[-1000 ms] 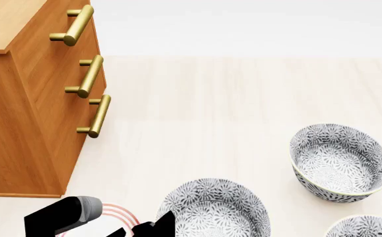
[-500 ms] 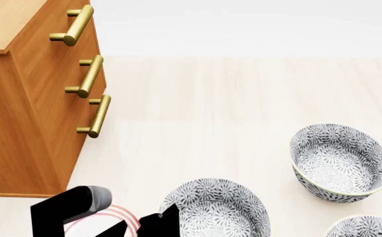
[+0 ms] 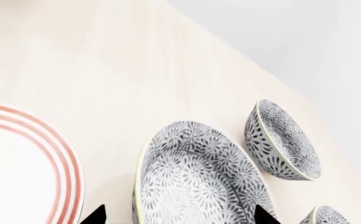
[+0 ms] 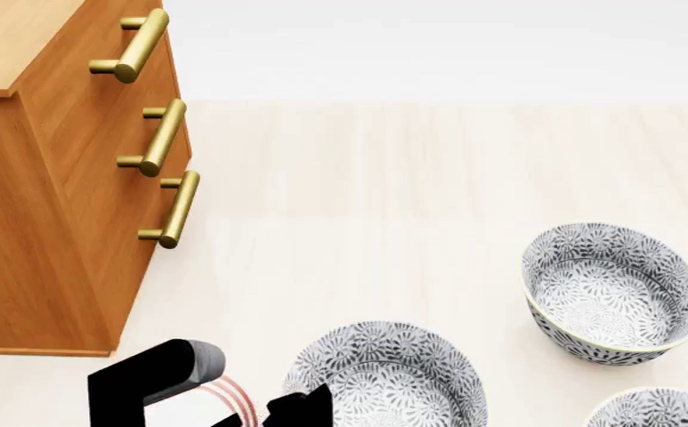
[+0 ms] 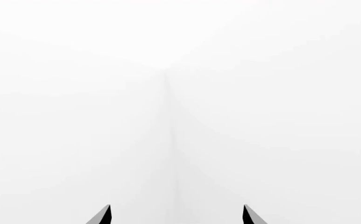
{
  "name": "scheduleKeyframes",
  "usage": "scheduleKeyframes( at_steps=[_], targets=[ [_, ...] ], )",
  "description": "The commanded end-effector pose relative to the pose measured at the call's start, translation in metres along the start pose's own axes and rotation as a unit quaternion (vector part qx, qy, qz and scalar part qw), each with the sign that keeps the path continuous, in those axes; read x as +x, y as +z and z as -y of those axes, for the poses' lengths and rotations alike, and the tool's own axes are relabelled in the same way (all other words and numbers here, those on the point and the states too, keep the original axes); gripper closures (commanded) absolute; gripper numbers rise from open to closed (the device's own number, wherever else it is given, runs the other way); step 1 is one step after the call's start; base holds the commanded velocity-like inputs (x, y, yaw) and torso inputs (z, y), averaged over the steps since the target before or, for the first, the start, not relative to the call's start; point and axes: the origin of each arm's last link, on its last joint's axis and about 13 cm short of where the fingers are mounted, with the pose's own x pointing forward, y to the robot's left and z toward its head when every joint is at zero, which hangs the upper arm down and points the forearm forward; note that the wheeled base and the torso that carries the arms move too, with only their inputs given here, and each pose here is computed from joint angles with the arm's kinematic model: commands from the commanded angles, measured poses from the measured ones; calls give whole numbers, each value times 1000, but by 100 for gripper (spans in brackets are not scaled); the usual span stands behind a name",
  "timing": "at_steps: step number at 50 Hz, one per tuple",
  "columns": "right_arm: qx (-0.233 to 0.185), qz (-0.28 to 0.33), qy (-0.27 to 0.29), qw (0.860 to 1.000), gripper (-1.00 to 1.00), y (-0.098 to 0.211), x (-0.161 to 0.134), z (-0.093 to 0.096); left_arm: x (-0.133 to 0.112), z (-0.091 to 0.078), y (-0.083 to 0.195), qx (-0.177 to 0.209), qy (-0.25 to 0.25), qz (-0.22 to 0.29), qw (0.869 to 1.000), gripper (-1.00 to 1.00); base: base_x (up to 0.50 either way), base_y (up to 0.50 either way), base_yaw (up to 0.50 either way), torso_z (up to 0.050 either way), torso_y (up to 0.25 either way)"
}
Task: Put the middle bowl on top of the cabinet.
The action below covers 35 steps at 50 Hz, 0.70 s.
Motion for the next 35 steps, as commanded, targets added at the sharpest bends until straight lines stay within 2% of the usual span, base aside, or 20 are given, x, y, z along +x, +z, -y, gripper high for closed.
scheduleKeyframes(
  at_steps=[1,27,35],
  targets=[
    [-23,-6,-3,1000,-100,-7,-3,8,9,-4,-4,-17,-14,-8,1000,-100,0,0,0,0,0],
    [-25,-2,0,1000,-100,-7,-3,7,37,-13,-9,-12,4,-32,999,-100,0,0,0,0,0],
    [-25,-1,0,1000,-100,-7,-3,7,35,-12,-14,-7,-8,-43,999,-100,0,0,0,0,0]
  ],
)
